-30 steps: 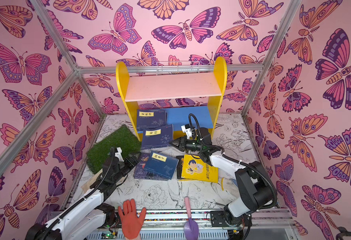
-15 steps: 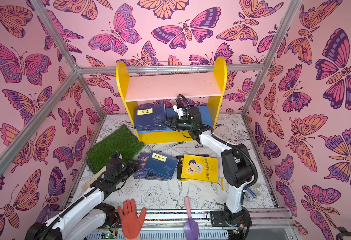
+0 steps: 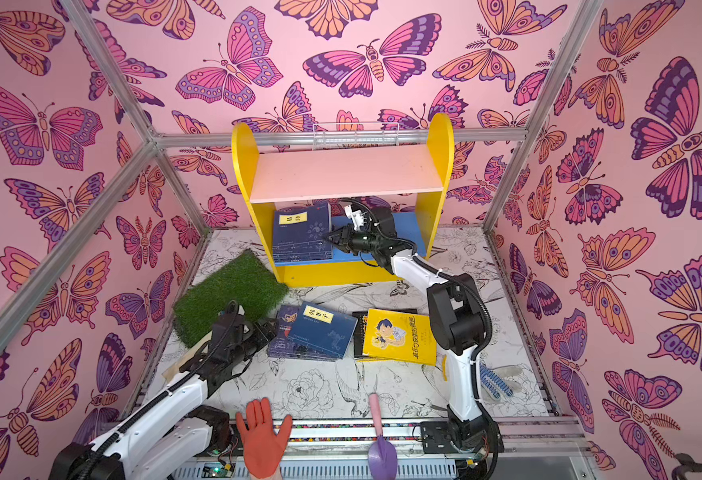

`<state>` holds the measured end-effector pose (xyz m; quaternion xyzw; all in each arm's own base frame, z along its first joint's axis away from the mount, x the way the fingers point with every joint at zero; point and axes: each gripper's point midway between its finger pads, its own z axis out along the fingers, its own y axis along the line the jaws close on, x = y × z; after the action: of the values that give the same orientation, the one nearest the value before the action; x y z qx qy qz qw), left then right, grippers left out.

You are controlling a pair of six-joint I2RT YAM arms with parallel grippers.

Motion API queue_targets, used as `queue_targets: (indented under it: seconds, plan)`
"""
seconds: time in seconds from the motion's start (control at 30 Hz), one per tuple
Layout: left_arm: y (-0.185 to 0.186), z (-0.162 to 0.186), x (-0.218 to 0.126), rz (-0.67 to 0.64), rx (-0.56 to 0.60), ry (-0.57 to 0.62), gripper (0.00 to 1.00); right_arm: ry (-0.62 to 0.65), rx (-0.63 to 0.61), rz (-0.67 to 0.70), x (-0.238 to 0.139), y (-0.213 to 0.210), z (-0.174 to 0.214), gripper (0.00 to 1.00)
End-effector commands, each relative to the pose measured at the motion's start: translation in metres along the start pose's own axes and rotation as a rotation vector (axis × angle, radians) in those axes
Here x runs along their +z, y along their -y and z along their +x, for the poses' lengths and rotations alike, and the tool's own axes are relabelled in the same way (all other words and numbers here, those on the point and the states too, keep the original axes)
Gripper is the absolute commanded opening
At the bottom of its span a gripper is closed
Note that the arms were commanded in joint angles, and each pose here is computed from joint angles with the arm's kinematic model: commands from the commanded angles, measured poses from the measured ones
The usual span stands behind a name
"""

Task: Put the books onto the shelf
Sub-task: 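Carry the dark blue book with right gripper onto the shelf stack and release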

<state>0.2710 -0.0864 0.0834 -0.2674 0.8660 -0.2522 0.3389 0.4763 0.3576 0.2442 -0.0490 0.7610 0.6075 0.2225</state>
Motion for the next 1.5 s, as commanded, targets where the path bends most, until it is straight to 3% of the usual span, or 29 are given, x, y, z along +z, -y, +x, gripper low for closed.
queue_targets:
  seconds: [0.0, 0.63, 0.77, 1.03, 1.13, 1.33, 1.47]
  plan:
    - [0.000, 0.000, 0.001, -0.008, 0.011, -0.011, 0.83, -0.014, -0.008, -0.026, 0.002, -0.004, -0.007, 0.00]
    - [0.000, 0.001, 0.002, -0.012, 0.003, -0.022, 0.82, -0.101, 0.029, 0.063, 0.017, 0.015, 0.015, 0.02]
    - [-0.001, 0.002, 0.002, -0.011, 0.001, -0.023, 0.82, -0.104, 0.013, 0.121, 0.015, 0.019, 0.018, 0.09]
    - [0.002, 0.001, 0.001, -0.003, 0.001, -0.024, 0.82, -0.071, -0.080, 0.310, 0.000, 0.016, -0.001, 0.41]
    - [0.002, 0.001, 0.000, -0.002, 0.002, -0.025, 0.83, -0.041, -0.123, 0.379, -0.004, 0.016, -0.011, 0.47]
    - [0.004, 0.000, 0.000, -0.001, 0.008, -0.028, 0.83, -0.077, -0.184, 0.454, -0.004, 0.020, -0.007, 0.50]
    - [0.005, 0.000, 0.000, 0.000, 0.007, -0.031, 0.83, -0.098, -0.209, 0.462, 0.001, 0.019, 0.000, 0.45]
